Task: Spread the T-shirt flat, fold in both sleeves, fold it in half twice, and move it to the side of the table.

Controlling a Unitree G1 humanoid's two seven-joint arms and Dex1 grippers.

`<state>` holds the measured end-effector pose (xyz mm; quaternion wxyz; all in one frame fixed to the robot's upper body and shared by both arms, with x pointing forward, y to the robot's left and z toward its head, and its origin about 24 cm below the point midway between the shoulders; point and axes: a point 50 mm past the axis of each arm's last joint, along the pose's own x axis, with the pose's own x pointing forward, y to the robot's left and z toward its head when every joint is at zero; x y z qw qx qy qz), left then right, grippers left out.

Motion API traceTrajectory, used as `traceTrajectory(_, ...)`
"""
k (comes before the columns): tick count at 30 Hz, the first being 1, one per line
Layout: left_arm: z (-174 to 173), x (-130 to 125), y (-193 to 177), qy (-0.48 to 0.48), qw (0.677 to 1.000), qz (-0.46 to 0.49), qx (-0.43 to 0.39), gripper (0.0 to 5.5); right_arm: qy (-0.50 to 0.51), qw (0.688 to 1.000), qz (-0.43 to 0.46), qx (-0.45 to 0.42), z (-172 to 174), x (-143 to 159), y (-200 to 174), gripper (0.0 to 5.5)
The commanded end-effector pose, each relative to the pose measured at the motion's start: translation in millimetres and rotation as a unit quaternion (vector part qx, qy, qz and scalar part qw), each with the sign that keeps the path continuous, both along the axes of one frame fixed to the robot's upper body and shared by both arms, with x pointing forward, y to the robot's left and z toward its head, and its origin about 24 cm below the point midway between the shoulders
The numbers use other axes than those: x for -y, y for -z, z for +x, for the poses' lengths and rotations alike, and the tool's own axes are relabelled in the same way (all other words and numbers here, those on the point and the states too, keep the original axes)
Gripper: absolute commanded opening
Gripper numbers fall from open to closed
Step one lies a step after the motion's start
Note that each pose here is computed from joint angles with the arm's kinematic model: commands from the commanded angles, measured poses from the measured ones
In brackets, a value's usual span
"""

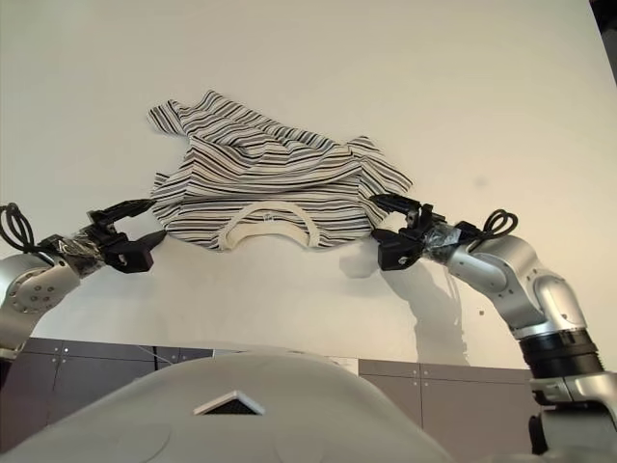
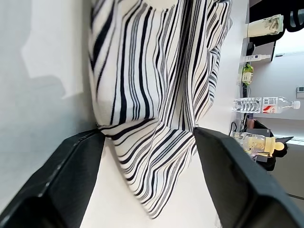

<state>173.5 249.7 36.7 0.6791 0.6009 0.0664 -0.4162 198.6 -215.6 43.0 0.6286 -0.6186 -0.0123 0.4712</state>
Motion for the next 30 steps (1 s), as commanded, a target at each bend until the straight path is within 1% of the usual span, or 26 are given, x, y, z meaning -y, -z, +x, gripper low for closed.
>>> traceTrajectory(1, -20.5, 0.4, 26.3, 0.019, 0.996, 0.016, -0.081, 3.14, -0.006, 0.999, -0.023, -0.049, -7.6, -4.1, 17.7, 3.38)
traceTrajectory(3, -25.1, -0.6, 28.8, 0.025, 0.995, 0.014, -0.095, 3.14, -0.001, 0.998, -0.022, -0.055, -8.4, -2.6, 17.7, 3.38)
traceTrajectory(6, -22.6, -1.5, 31.0, 0.025, 0.995, 0.010, -0.095, 3.14, 0.001, 0.994, -0.002, -0.105, -19.3, -0.6, 15.3, 3.38)
traceTrajectory(8, -21.9, -0.5, 35.6, 0.025, 0.995, 0.007, -0.095, 3.14, 0.006, 0.992, 0.008, -0.127, -20.1, -0.3, 15.0, 3.38)
traceTrajectory(12, -18.3, 3.0, 39.6, 0.031, 0.995, 0.003, -0.092, 3.14, 0.021, 0.989, 0.015, -0.146, -19.8, -0.2, 17.3, 3.38)
traceTrajectory(13, -19.1, 4.3, 40.8, 0.031, 0.995, 0.000, -0.092, 3.14, 0.027, 0.990, 0.009, -0.140, -17.7, 0.9, 18.9, 3.38)
traceTrajectory(18, -22.5, 7.1, 46.8, 0.030, 0.995, -0.005, -0.097, 2.21, 0.043, 0.992, -0.004, -0.116, -13.0, 6.9, 21.5, 3.35)
traceTrajectory(23, -25.2, 5.0, 48.9, 0.028, 0.994, -0.003, -0.104, 1.36, 0.035, 0.993, 0.004, -0.109, -17.0, 7.7, 18.9, 2.47)
traceTrajectory(25, -26.2, 5.3, 49.7, 0.027, 0.994, -0.004, -0.106, 0.91, 0.029, 0.994, 0.006, -0.106, -17.7, 7.9, 17.6, 1.96)
traceTrajectory(27, -26.7, 5.8, 50.6, 0.025, 0.994, -0.007, -0.106, 0.69, 0.025, 0.995, 0.012, -0.101, -17.6, 6.0, 16.6, 1.54)
traceTrajectory(28, -26.7, 5.7, 50.9, 0.023, 0.994, -0.008, -0.107, 0.62, 0.026, 0.995, 0.013, -0.098, -17.2, 5.6, 17.0, 1.43)
traceTrajectory(30, -25.9, 5.5, 51.4, 0.022, 0.994, -0.009, -0.110, 0.39, 0.034, 0.995, 0.009, -0.093, -15.4, 5.5, 20.8, 0.95)
